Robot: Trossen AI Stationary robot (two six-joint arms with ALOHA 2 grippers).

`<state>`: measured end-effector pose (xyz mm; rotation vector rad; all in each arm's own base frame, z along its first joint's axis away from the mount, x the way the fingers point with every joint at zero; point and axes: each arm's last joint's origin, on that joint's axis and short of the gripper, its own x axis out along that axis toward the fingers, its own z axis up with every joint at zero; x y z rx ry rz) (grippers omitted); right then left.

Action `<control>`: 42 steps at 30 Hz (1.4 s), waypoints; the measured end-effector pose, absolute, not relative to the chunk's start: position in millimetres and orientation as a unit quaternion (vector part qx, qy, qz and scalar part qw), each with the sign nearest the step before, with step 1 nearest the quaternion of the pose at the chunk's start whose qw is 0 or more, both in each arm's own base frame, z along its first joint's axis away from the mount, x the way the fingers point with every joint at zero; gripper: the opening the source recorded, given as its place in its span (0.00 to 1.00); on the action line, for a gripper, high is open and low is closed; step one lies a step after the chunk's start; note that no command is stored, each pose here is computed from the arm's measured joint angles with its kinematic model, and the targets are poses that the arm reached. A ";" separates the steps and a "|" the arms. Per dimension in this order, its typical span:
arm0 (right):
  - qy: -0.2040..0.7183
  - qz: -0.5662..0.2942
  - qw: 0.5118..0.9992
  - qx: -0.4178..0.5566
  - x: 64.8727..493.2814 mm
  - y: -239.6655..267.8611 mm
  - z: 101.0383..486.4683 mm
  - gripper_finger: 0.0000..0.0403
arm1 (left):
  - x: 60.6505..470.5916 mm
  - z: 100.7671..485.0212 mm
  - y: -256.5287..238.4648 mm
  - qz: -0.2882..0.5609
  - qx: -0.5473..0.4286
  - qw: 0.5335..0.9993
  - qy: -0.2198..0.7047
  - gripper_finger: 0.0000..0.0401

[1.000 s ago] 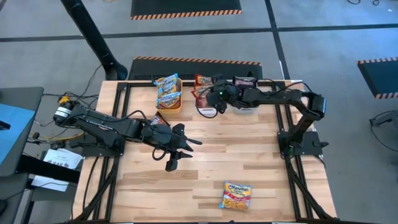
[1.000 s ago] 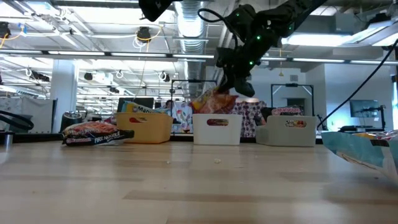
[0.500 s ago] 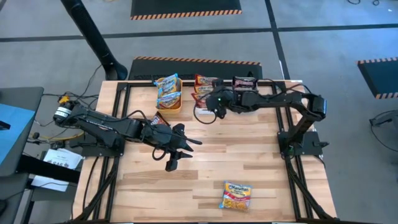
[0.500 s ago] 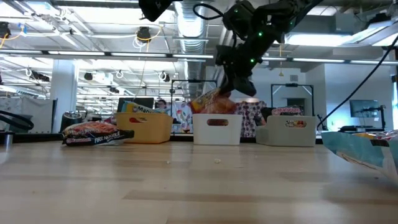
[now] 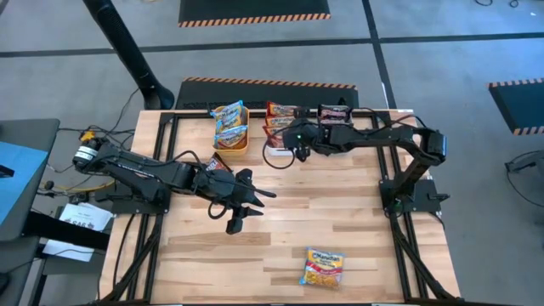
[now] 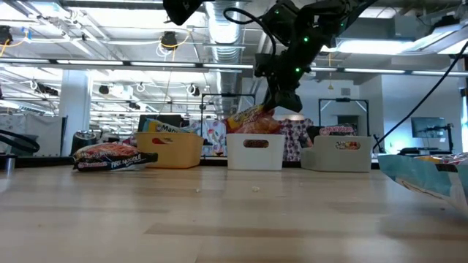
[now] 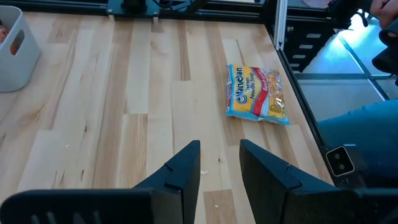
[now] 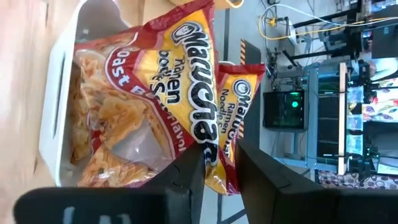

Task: Sort Maruchan noodles
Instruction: Put the red noodle pack into the white bin

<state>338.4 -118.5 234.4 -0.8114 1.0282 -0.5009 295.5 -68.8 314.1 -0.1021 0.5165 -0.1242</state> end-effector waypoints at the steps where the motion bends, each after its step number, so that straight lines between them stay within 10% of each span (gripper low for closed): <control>1: 0.474 -0.230 0.764 -0.374 338.3 -118.5 234.4 0.27 | 295.5 314.1 -68.8 -0.061 -0.052 0.964 0.255 0.25; 22: 0.530 -0.296 0.704 -0.368 321.9 -109.6 239.1 0.47 | 295.5 314.2 -68.4 -0.056 -0.057 0.964 0.255 0.25; 42: 0.453 -0.207 0.855 -0.142 320.1 -71.4 248.2 0.47 | 296.0 314.8 -67.8 -0.039 -0.076 0.964 0.250 0.25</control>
